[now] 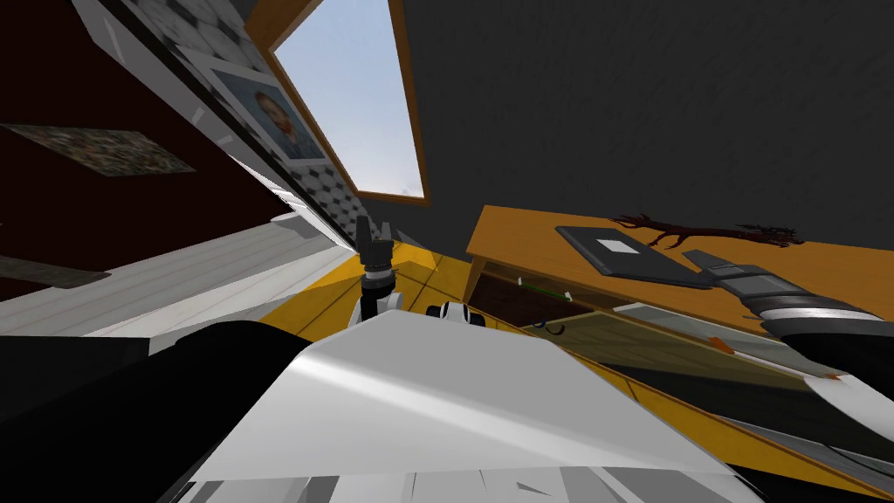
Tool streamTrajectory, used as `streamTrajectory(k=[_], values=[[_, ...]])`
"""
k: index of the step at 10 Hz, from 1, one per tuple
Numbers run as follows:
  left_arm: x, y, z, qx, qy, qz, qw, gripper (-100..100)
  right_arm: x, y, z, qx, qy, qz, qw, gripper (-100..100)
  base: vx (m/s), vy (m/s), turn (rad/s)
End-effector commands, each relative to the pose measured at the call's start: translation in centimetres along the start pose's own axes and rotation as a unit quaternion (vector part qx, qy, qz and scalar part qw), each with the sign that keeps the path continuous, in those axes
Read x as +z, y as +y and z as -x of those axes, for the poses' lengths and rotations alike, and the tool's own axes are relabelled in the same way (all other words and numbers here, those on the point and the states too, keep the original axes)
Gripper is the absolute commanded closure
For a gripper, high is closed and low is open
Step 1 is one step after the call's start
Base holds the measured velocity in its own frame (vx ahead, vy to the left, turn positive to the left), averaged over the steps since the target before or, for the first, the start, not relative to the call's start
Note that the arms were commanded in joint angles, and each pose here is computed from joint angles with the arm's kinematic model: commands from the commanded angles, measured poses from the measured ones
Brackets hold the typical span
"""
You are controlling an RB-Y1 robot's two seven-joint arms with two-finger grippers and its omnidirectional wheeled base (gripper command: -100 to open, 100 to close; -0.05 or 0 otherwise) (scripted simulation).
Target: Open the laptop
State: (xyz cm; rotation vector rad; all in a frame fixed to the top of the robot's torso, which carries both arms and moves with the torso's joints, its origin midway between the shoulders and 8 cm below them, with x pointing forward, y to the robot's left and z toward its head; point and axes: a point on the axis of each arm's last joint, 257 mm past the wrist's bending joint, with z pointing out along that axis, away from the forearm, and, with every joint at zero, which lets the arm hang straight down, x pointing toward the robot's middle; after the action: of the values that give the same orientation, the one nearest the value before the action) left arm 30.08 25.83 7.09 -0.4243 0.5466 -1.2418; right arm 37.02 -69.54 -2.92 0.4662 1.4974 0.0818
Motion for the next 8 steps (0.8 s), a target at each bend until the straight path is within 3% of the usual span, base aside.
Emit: streamTrajectory(k=[1,2,3,8], values=[[0.00,0.00,0.00,0.000,0.000,0.000,1.0000,0,0.47,1.06,2.21,-0.002,0.001,0.006,1.0000,-100,0.003,0.032,-0.039],[0.00,0.00,0.00,0.000,0.000,0.000,1.0000,0,0.33,0.74,1.90,-0.003,0.001,0.004,1.0000,-100,0.000,0.015,-0.005],[0.00,0.00,0.00,0.000,0.000,0.000,1.0000,0,0.36,0.77,1.98,-0.002,0.001,0.005,1.0000,0,0.000,0.000,0.000],[0.00,0.00,0.00,0.000,0.000,0.000,1.0000,0,0.36,0.77,1.98,-0.002,0.001,0.005,1.0000,0,0.000,0.000,0.000]])
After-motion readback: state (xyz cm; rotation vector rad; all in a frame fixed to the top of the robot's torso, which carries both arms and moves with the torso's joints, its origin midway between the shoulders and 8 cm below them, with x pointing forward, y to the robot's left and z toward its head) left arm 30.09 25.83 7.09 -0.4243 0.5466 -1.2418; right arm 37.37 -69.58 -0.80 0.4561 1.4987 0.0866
